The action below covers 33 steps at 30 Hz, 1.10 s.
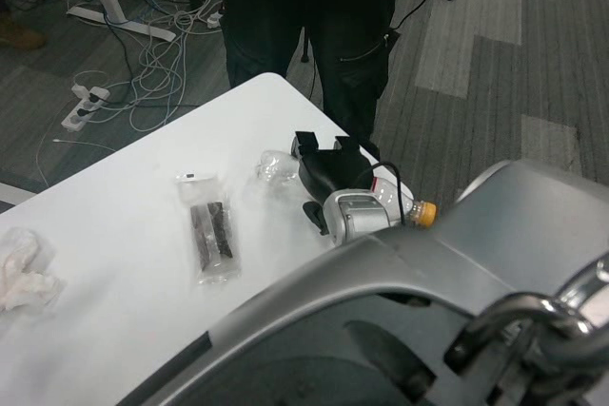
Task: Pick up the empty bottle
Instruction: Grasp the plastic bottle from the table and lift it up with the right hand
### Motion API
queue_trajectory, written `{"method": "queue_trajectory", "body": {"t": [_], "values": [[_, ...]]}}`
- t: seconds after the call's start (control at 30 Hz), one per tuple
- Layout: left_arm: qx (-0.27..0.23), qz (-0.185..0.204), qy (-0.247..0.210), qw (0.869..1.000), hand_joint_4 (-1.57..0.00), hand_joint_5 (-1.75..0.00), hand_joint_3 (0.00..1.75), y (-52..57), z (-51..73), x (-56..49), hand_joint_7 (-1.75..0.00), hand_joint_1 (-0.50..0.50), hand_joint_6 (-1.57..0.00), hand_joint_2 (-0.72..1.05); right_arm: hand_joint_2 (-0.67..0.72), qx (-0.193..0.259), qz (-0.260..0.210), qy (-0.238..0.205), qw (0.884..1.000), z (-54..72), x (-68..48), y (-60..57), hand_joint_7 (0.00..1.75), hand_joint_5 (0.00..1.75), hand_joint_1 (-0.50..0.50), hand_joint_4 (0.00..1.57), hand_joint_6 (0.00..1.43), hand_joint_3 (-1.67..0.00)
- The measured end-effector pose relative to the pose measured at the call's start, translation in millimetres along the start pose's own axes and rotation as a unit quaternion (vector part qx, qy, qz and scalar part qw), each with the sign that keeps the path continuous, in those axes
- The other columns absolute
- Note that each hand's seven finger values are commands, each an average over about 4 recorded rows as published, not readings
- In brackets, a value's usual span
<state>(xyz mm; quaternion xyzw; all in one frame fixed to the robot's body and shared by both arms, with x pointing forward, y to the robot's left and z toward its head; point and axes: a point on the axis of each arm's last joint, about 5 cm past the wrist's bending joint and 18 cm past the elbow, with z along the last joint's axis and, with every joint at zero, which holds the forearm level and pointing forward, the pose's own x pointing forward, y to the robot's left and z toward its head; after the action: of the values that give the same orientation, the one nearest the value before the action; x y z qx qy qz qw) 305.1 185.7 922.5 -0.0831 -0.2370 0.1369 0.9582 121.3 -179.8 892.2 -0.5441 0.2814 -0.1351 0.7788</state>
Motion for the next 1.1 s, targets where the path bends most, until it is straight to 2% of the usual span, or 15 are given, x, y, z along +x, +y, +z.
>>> {"method": "queue_trajectory", "body": {"t": [0.17,0.27,0.4,0.5,0.63,0.73,0.8,0.87,0.97,1.03,1.1], "values": [[0.000,0.000,0.000,1.000,-0.07,0.00,0.00,0.6,-0.4,-1.2,0.00,-0.50,0.00,-0.68,-0.48,-0.004,0.010,-0.001,1.000,0.4,0.9,-1.6,1.61,1.75,-0.42,0.74,0.08,-1.59],[-0.001,0.001,0.001,1.000,-0.07,0.00,0.00,1.1,-0.6,-1.8,0.00,-0.50,0.00,-0.64,-0.48,-0.005,0.012,0.000,1.000,-0.5,2.1,-3.6,1.61,1.75,-0.42,0.83,0.11,-1.59],[-0.005,0.005,0.001,1.000,-0.07,0.00,0.00,1.6,-0.6,-2.2,0.00,-0.50,0.00,-0.72,-0.48,-0.001,0.003,-0.003,1.000,-1.0,3.2,-8.5,1.61,1.75,-0.42,0.82,0.11,-1.59],[-0.006,0.007,0.001,1.000,-0.07,0.00,0.00,1.9,-0.5,-2.2,0.00,-0.50,0.00,-0.68,-0.48,0.001,-0.004,-0.015,1.000,-0.1,4.0,-12.7,1.61,1.75,-0.42,0.79,0.11,-1.59],[-0.007,0.007,0.000,1.000,-0.07,0.00,0.00,2.0,-0.4,-2.2,0.00,-0.50,0.00,-0.70,-0.43,0.026,-0.023,-0.077,0.996,6.9,9.6,-23.3,1.61,1.75,-0.42,0.74,0.10,-1.59],[-0.008,0.008,-0.001,1.000,-0.07,0.00,0.00,1.8,-0.1,-2.0,0.00,-0.50,0.00,-0.68,-0.40,0.073,-0.041,-0.138,0.987,12.9,16.3,-34.4,1.61,1.72,-0.41,0.69,0.11,-1.59],[-0.009,0.008,-0.002,1.000,-0.07,0.00,0.00,1.7,0.1,-1.9,0.00,-0.50,0.00,-0.70,-0.37,0.126,-0.051,-0.185,0.973,16.1,20.5,-40.5,1.61,1.67,-0.39,0.69,0.12,-1.59],[-0.009,0.007,-0.002,1.000,-0.07,0.00,0.00,1.5,0.2,-1.8,0.00,-0.50,0.00,-0.68,-0.38,0.190,-0.076,-0.232,0.951,19.1,25.3,-46.5,1.61,1.65,-0.38,0.69,0.15,-1.59],[-0.010,0.007,-0.002,1.000,-0.07,0.00,0.00,0.9,0.2,-1.9,0.00,-0.50,0.00,-0.64,-0.37,0.282,-0.103,-0.313,0.901,27.1,35.1,-49.2,1.61,1.65,-0.34,0.66,0.17,-1.59],[-0.011,0.007,-0.002,1.000,-0.07,0.00,0.00,0.1,0.0,-2.2,0.00,-0.50,0.00,-0.64,-0.35,0.344,-0.094,-0.363,0.861,33.0,43.4,-44.4,1.61,1.65,-0.33,0.66,0.18,-1.59],[-0.013,0.006,-0.001,1.000,-0.07,0.00,0.00,-0.8,-0.3,-2.5,0.00,-0.50,0.00,-0.64,-0.35,0.381,-0.084,-0.394,0.832,37.9,50.1,-40.1,1.61,1.65,-0.33,0.68,0.19,-1.59]]}}
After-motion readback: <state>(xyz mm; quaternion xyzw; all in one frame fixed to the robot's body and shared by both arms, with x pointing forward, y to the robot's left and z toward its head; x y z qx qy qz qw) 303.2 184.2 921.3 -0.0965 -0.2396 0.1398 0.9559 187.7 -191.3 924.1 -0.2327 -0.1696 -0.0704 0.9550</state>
